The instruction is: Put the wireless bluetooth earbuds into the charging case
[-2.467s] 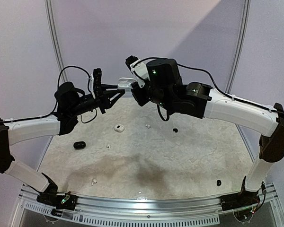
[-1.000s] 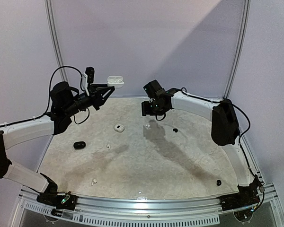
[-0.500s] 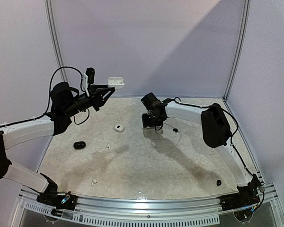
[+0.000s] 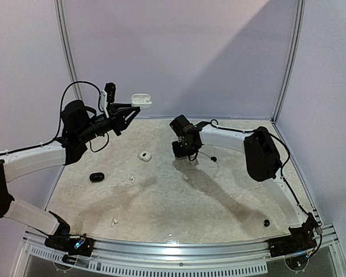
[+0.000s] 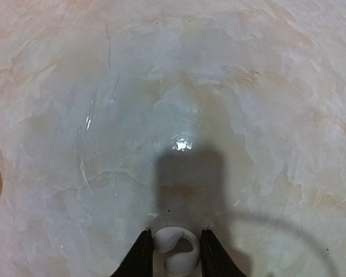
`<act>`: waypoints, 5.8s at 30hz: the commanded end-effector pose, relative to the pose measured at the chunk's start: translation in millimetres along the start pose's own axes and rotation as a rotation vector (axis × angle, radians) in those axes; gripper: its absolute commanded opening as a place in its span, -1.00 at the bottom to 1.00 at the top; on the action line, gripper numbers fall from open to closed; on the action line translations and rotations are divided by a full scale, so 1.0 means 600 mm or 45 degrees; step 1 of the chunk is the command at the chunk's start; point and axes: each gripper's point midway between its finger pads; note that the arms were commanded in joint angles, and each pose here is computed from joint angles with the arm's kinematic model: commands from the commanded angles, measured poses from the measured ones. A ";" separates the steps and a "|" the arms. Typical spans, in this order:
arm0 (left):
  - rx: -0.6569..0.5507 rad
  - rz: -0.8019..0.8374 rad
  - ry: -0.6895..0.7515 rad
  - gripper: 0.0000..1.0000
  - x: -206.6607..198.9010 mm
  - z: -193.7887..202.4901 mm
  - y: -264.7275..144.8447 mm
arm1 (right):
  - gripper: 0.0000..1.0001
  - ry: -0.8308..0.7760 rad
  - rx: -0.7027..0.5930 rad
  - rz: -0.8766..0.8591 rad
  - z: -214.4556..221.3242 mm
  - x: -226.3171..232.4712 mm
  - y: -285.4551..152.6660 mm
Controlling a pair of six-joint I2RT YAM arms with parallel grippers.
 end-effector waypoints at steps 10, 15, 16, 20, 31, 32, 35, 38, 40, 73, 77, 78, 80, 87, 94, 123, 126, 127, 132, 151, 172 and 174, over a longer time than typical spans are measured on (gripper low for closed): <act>0.014 0.010 0.030 -1.00 0.000 0.002 -0.002 | -0.66 -0.375 0.115 -0.201 0.076 0.037 -0.053; 0.015 0.012 0.033 -1.00 0.001 0.002 -0.002 | -0.66 -0.526 0.244 -0.356 0.154 0.058 -0.093; 0.016 0.013 0.033 -1.00 0.001 0.003 -0.003 | -0.66 -0.558 0.262 -0.382 0.170 0.063 -0.108; 0.022 0.014 0.033 -1.00 0.000 0.006 -0.003 | -0.63 -0.683 0.352 -0.439 0.241 0.067 -0.148; 0.036 0.031 0.027 -1.00 -0.003 0.013 -0.001 | -0.16 -0.780 0.396 -0.402 0.273 0.052 -0.188; 0.036 0.032 0.027 -1.00 -0.003 0.013 -0.001 | -0.09 -0.777 0.391 -0.396 0.267 0.053 -0.191; 0.032 0.034 0.033 -1.00 -0.003 0.009 -0.001 | 0.07 -0.758 0.361 -0.387 0.245 0.060 -0.207; 0.033 0.033 0.037 -1.00 -0.003 0.010 -0.001 | 0.11 -0.714 0.312 -0.416 0.218 0.076 -0.234; 0.032 0.034 0.036 -1.00 -0.004 0.010 -0.001 | 0.12 -0.664 0.292 -0.473 0.204 0.090 -0.256; 0.033 0.035 0.036 -1.00 -0.008 0.017 -0.008 | -0.55 -0.248 0.613 -0.295 0.264 0.043 -0.152; 0.030 0.036 0.042 -1.00 -0.008 0.014 -0.008 | -0.60 -0.273 0.617 -0.286 0.269 0.042 -0.150; 0.031 0.036 0.041 -1.00 -0.007 0.014 -0.008 | -0.60 -0.283 0.622 -0.289 0.273 0.044 -0.152; 0.034 0.037 0.042 -1.00 -0.008 0.015 -0.008 | -0.59 -0.315 0.629 -0.303 0.281 0.048 -0.156; 0.037 0.049 0.049 -1.00 -0.010 0.015 -0.008 | -0.54 -0.375 0.620 -0.351 0.294 0.052 -0.181; 0.058 0.057 0.055 -1.00 -0.013 0.020 -0.010 | -0.61 -0.401 0.643 -0.368 0.312 0.063 -0.176; -0.043 0.282 0.128 -1.00 -0.067 -0.008 -0.020 | -1.00 -0.656 -0.032 -0.374 0.072 0.079 -0.450; -0.100 0.407 0.136 -1.00 -0.094 -0.026 -0.027 | -1.00 -0.680 -0.280 -0.331 0.008 0.062 -0.536; -0.112 0.444 0.129 -1.00 -0.101 -0.030 -0.029 | -1.00 -0.685 -0.375 -0.347 -0.015 0.059 -0.579; -0.138 0.645 0.154 -1.00 -0.142 -0.039 -0.038 | -1.00 -0.690 -0.700 -0.500 -0.081 0.089 -0.724; -0.089 0.822 0.181 -1.00 -0.191 -0.022 -0.039 | -1.00 -1.217 -0.644 -0.771 -0.006 0.291 -0.700; -0.080 0.798 0.169 -1.00 -0.190 -0.021 -0.039 | -1.00 -1.269 -0.537 -0.584 0.006 0.269 -0.628; -0.081 0.797 0.170 -1.00 -0.190 -0.021 -0.040 | -1.00 -1.300 -0.525 -0.573 0.013 0.271 -0.620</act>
Point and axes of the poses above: each gripper's point midway between its finger pads, its own y axis out along the fingers, its own x axis along the line the jaws close on, z = x × y, and after that the axes turned 7 degrees about y, right-handed
